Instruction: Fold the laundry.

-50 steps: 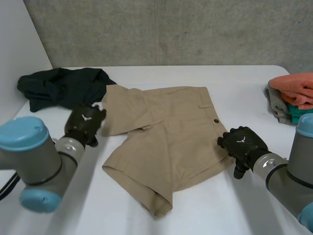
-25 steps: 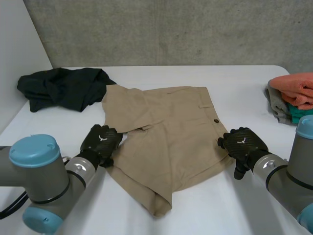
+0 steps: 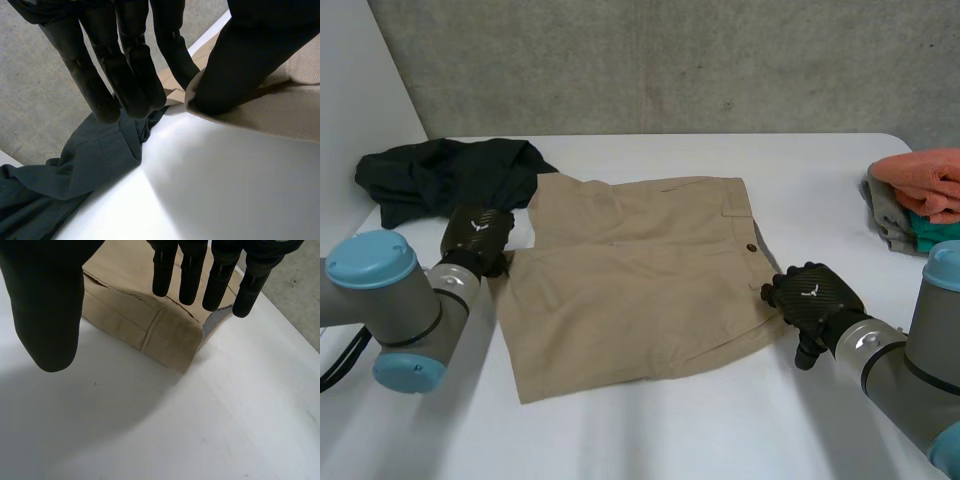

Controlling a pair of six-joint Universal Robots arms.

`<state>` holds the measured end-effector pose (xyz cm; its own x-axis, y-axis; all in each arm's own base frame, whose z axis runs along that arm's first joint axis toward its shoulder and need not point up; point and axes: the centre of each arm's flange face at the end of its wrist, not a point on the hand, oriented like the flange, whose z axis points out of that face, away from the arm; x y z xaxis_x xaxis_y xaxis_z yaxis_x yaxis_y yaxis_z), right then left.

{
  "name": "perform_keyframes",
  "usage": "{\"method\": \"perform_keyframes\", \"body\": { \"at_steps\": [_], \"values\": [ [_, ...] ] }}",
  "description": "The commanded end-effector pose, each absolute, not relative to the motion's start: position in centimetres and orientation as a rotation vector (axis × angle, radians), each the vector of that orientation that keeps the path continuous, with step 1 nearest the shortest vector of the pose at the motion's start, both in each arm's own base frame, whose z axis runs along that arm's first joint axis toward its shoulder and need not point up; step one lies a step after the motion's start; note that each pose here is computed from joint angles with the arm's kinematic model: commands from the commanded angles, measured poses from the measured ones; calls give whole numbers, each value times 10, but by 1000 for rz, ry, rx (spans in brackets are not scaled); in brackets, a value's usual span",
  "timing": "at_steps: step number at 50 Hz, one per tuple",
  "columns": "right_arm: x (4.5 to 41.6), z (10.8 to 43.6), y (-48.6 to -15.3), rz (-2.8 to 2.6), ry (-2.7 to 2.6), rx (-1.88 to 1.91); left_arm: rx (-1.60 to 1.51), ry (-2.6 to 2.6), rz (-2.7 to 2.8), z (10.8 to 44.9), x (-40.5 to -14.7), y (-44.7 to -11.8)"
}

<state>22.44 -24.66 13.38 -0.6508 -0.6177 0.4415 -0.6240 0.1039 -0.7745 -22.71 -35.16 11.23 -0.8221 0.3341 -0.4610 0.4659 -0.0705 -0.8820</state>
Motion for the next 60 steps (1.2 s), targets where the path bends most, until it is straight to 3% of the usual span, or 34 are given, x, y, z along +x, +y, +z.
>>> {"method": "perform_keyframes", "body": {
  "at_steps": [1, 4, 8, 15, 24, 28, 51, 55, 60],
  "values": [
    [227, 134, -250, 1686, -2296, 1321, 913, 2057, -2065, 113, -232, -357],
    [228, 133, -254, 1712, -2274, 1312, 912, 2035, -2087, 123, -233, -354],
    [229, 135, -258, 1747, -2241, 1304, 876, 1970, -2165, 164, -232, -341],
    [231, 119, -266, 1716, -2226, 1339, 893, 1988, -2156, 204, -221, -286],
    [231, 115, -274, 1737, -2153, 1351, 1159, 2367, -1878, 173, -233, -182],
    [232, 113, -270, 1734, -2160, 1359, 1192, 2480, -1789, 156, -233, -162],
    [229, 115, -261, 1715, -2175, 1346, 1150, 2472, -1758, 111, -243, -193],
    [228, 127, -255, 1719, -2159, 1349, 1160, 2465, -1764, 116, -243, -188],
    [219, 157, -230, 1578, -2198, 1425, 1167, 2435, -1822, 154, -235, -167]
  ]
}}
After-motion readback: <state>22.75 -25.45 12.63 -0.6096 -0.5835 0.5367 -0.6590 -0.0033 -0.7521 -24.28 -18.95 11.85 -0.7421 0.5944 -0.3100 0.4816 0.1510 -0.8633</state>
